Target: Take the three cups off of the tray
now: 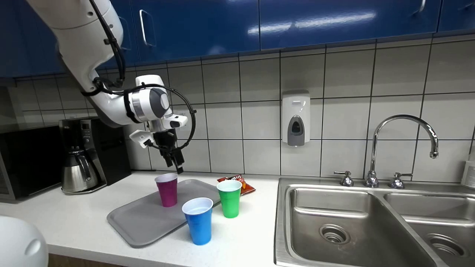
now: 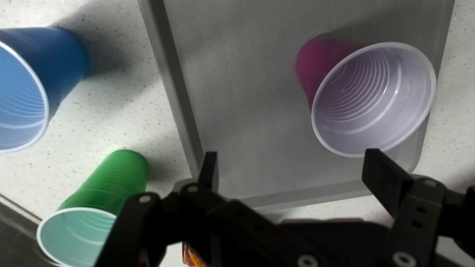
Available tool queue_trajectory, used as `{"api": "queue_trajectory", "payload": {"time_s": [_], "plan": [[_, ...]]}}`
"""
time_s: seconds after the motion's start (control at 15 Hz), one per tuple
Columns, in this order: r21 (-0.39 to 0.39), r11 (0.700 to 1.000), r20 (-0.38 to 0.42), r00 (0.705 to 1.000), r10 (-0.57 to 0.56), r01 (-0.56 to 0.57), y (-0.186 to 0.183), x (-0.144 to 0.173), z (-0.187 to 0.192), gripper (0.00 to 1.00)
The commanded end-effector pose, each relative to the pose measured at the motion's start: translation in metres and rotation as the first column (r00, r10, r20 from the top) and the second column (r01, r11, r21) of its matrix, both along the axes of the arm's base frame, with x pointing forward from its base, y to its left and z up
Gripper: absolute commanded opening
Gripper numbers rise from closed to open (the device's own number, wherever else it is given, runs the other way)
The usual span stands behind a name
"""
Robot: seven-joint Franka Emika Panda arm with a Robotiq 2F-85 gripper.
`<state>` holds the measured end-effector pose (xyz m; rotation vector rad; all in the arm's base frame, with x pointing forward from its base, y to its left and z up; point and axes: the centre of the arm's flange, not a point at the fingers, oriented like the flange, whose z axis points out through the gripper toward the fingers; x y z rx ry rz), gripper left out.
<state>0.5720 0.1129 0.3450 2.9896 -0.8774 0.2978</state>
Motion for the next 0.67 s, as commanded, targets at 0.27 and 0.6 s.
{"api": "queue_trajectory", "payload": {"time_s": [0.27, 0.6], "plan": [[-0.029, 0.999, -0.065, 0.998, -0.015, 0.014, 0.024, 0.015, -0.019, 1.0], [-0.034, 0.999, -0.085, 0.996, -0.003, 0.0, 0.035, 0.023, -0.03, 1.0]]}}
